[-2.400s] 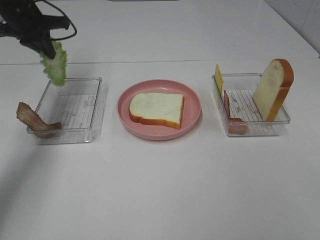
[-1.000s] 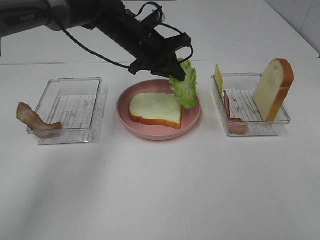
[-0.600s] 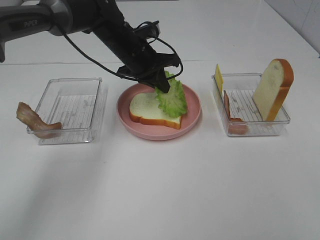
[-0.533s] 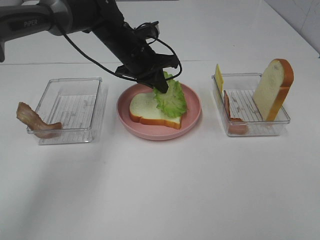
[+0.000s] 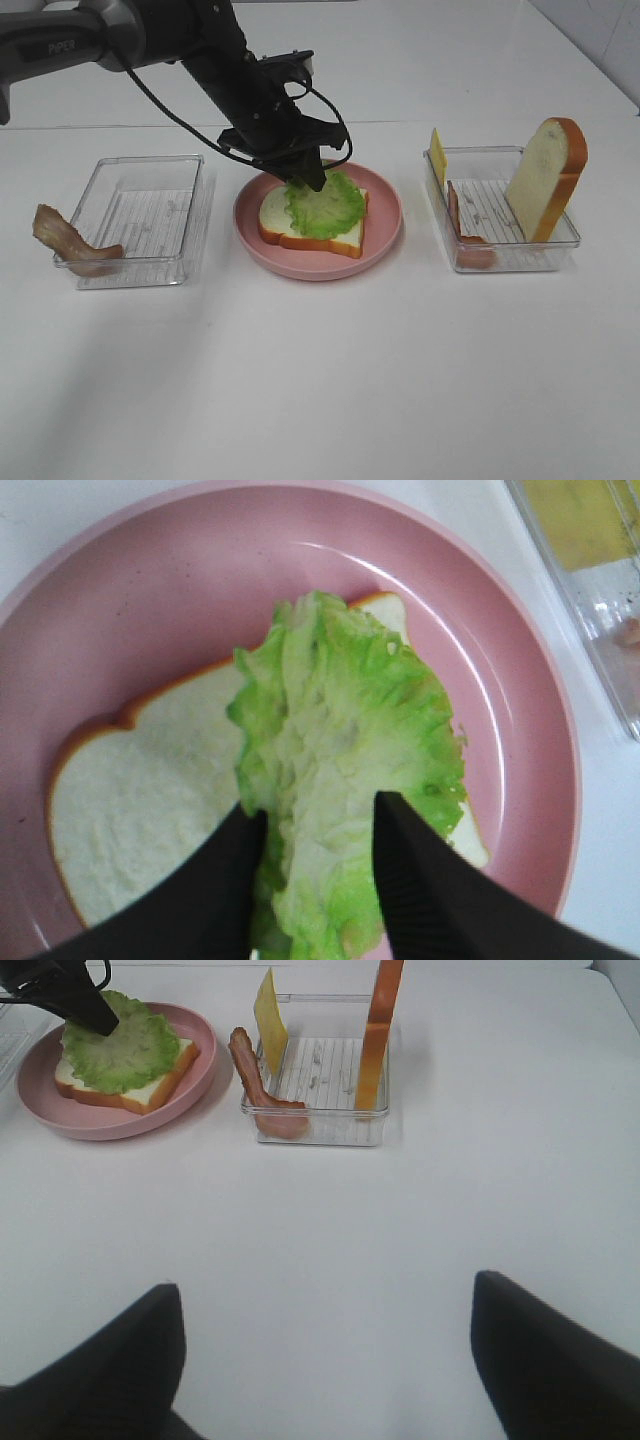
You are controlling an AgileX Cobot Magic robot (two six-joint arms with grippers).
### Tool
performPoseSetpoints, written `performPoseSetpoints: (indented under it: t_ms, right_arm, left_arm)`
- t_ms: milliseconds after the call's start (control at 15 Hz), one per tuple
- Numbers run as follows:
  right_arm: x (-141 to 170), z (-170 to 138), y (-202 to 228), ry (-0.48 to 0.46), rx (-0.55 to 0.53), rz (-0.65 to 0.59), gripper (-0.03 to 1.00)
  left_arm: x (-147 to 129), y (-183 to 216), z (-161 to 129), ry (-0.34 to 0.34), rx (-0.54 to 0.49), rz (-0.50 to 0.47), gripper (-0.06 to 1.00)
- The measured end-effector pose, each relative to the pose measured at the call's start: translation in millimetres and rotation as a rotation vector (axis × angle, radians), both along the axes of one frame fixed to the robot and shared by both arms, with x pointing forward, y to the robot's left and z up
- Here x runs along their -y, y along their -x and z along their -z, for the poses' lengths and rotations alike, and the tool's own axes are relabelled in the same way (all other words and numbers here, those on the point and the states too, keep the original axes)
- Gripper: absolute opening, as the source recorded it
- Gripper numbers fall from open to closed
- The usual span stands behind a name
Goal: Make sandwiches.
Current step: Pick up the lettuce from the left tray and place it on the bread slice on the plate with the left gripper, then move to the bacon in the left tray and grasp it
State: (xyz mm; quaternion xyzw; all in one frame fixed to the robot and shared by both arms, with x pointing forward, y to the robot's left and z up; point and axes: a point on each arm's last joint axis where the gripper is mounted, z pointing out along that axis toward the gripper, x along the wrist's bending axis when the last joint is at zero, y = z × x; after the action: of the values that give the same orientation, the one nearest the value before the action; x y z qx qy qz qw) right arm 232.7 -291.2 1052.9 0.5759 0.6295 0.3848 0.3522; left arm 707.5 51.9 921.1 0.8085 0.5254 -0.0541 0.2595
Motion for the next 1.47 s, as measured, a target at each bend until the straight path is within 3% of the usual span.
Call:
performPoseSetpoints:
  t_ms: [200, 467, 667, 1133, 1467]
  right_arm:
    - [0.0, 0.0, 0.0, 0.000, 0.000, 0.000, 0.75]
    - [0.0, 0.0, 0.0, 0.000, 0.000, 0.000, 0.75]
    - [0.0, 0.0, 0.0, 0.000, 0.000, 0.000, 0.75]
    - [0.0, 0.0, 0.0, 0.000, 0.000, 0.000, 0.75]
    - [0.0, 0.0, 0.0, 0.000, 0.000, 0.000, 0.75]
  left_arm:
    - [-4.0, -1.3, 1.7, -0.051, 0.021, 0.008, 0.62]
    - [-16.9, -1.7, -18.2, -0.170, 0.054, -0.047, 0.67]
    - [-33.0, 6.0, -48.5, -0.316, 0.019, -0.092, 0.67]
    - [-58.0, 4.5, -83.3, -0.308, 0.051, -0.143, 0.68]
    - [-120.6, 25.0, -119.4, -0.312, 0.022, -0.250, 0.68]
